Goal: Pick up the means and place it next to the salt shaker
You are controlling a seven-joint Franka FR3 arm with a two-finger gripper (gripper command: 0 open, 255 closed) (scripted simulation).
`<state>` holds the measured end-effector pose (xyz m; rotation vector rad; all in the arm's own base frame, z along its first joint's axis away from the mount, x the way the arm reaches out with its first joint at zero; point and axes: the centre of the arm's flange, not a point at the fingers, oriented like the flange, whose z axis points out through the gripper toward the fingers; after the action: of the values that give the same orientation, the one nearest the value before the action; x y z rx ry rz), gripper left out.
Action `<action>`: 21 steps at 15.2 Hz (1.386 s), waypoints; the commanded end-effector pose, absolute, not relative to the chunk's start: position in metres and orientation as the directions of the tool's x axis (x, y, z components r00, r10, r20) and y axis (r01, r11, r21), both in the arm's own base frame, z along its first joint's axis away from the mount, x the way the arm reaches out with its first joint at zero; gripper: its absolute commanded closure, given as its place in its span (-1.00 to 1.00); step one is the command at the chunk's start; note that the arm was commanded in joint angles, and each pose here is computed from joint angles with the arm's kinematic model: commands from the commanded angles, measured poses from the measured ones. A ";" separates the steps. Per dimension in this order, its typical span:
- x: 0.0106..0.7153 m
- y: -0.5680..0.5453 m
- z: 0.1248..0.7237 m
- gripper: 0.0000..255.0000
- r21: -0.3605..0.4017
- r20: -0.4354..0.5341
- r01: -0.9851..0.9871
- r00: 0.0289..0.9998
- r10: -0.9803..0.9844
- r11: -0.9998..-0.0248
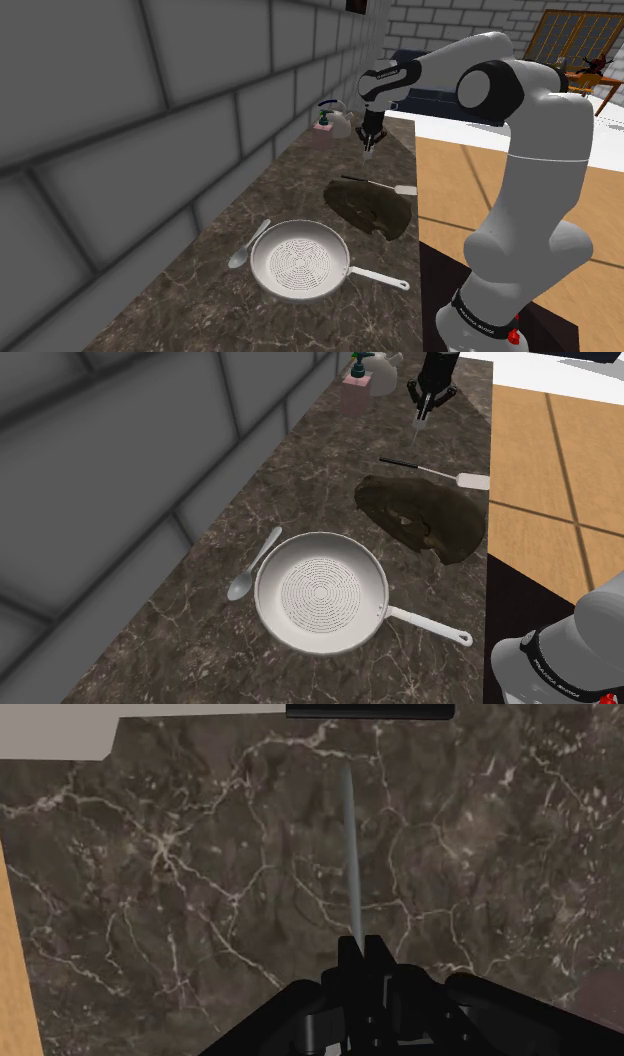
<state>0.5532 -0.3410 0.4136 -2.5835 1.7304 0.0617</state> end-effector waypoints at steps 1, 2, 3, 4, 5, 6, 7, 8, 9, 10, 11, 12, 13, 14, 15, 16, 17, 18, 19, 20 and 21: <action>0.554 -0.341 0.401 1.00 -0.003 -0.052 -0.925 0.380 -0.924 -0.380; 0.554 -0.341 0.396 1.00 -0.003 -0.052 -0.925 0.380 -0.924 -0.380; 0.554 -0.341 0.391 1.00 -0.003 -0.052 -0.925 0.380 -0.924 -0.380; 0.554 -0.341 0.385 1.00 -0.003 -0.052 -0.925 0.380 -0.924 -0.380; 0.554 -0.341 0.380 1.00 -0.003 -0.052 -0.925 0.380 -0.924 -0.380; 0.554 -0.341 0.375 1.00 -0.003 -0.052 -0.925 0.380 -0.924 -0.380; 0.554 -0.341 0.369 1.00 -0.003 -0.052 -0.925 0.380 -0.924 -0.380; 0.554 -0.341 0.369 1.00 -0.003 -0.052 -0.925 0.380 -0.924 -0.380; 0.554 -0.341 0.369 1.00 -0.003 -0.052 -0.925 0.380 -0.924 -0.380; 0.554 -0.341 0.369 1.00 -0.003 -0.052 -0.925 0.380 -0.924 -0.380; 0.554 -0.341 0.369 1.00 -0.003 -0.052 -0.925 0.380 -0.924 -0.380; 0.554 -0.341 0.369 1.00 -0.003 -0.052 -0.925 0.380 -0.924 -0.380; 0.554 -0.341 0.369 1.00 -0.003 -0.052 -0.925 0.380 -0.924 -0.380; 0.554 -0.341 0.369 1.00 -0.003 -0.052 -0.925 0.380 -0.924 -0.380; 0.554 -0.341 0.369 1.00 -0.003 -0.052 -0.925 0.380 -0.924 -0.380; 0.553 -0.340 0.369 -1.00 -0.003 -0.052 -0.925 0.380 -0.924 -0.380; 0.552 -0.342 0.368 -1.00 -0.003 -0.052 -0.925 0.380 -0.924 -0.380; 0.552 -0.341 0.368 -1.00 -0.003 -0.052 -0.925 0.380 -0.924 -0.380; 0.551 -0.341 0.369 -1.00 -0.003 -0.052 -0.925 0.380 -0.924 -0.380; 0.551 -0.341 0.369 -1.00 -0.003 -0.052 -0.925 0.380 -0.924 -0.380; 0.554 -0.341 0.369 -1.00 -0.003 -0.052 -0.925 0.380 -0.924 -0.380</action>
<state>0.5526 -0.3414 0.3692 -2.5832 1.7308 0.0644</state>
